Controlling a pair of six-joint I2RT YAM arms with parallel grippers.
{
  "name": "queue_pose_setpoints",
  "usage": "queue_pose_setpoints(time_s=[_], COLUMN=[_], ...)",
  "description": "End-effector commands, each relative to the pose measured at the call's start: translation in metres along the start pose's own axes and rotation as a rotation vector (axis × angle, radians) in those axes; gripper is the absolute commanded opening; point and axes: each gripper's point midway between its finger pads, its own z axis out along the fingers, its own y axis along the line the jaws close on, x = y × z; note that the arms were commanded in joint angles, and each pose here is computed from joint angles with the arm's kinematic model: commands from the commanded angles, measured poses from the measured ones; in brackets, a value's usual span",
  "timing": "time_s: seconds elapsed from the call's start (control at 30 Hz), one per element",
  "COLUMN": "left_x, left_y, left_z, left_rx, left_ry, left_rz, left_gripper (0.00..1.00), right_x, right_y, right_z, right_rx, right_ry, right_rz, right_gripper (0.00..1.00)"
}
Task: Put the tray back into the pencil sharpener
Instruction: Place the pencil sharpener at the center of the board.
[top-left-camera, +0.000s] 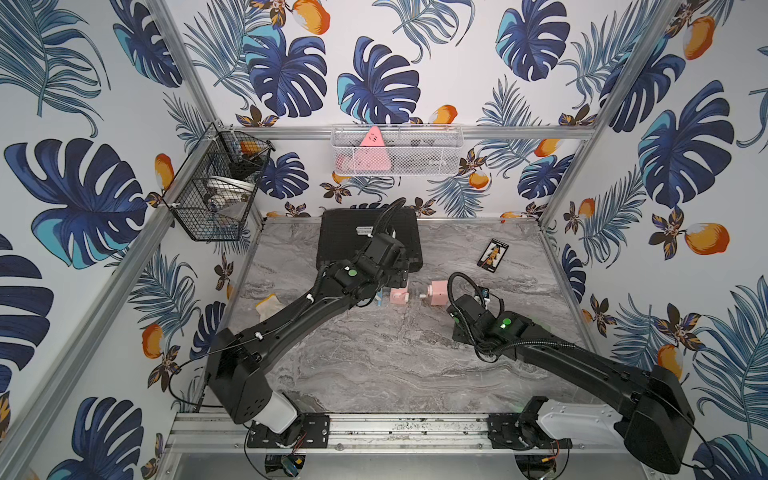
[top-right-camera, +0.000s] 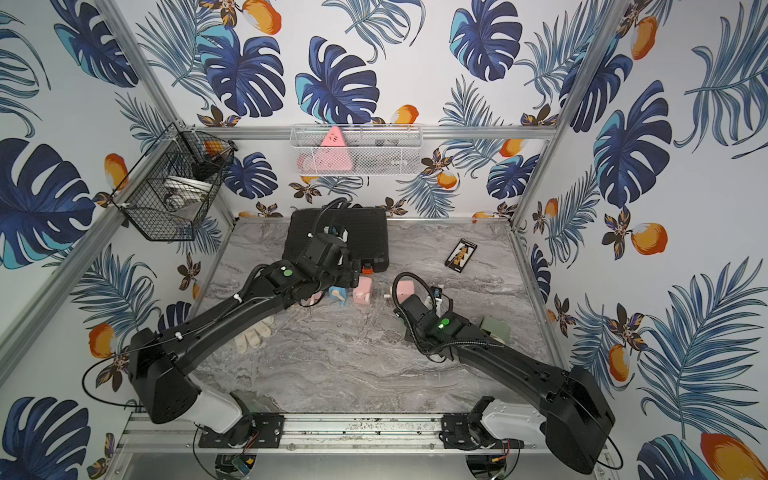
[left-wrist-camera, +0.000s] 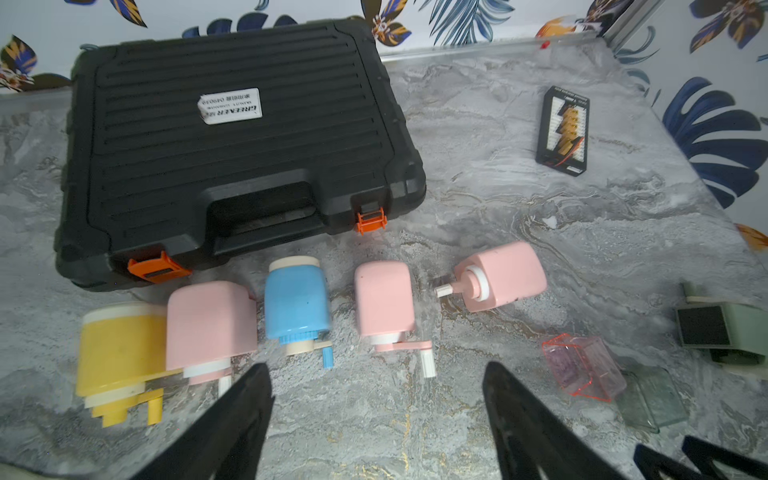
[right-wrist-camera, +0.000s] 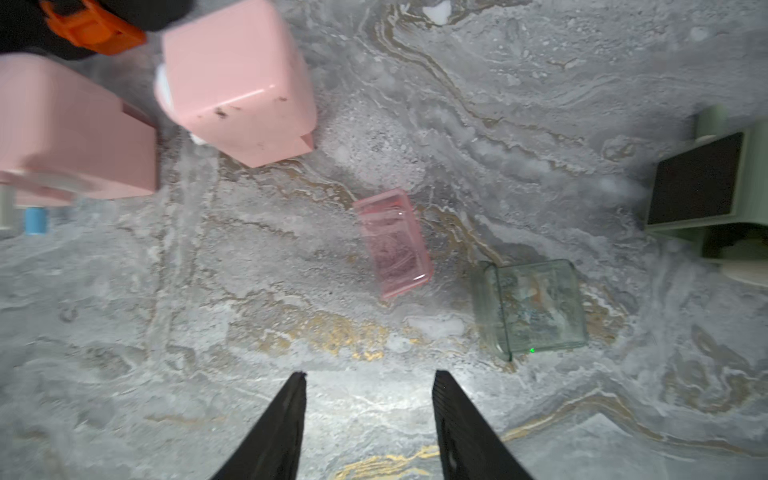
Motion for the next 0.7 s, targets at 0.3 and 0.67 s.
queue_pose_setpoints(time_s=[0.3, 0.67], left_x=[0.027, 0.039], left_y=[0.043, 0.048], left_z=[-0.036, -0.043], left_rx=[-0.065, -0.054], left_ry=[-0.102, -0.094], left_rz=[-0.059, -0.079], left_gripper=[0.79, 0.78], right_x=[-0.013, -0.013], right_y=[-0.01, -0.008], right_z=[0.036, 0.062], right_rx=[0.091, 0.062], right_ry=[0.153, 0.222], right_rz=[-0.132, -0.129], right_gripper=[0.61, 0.52])
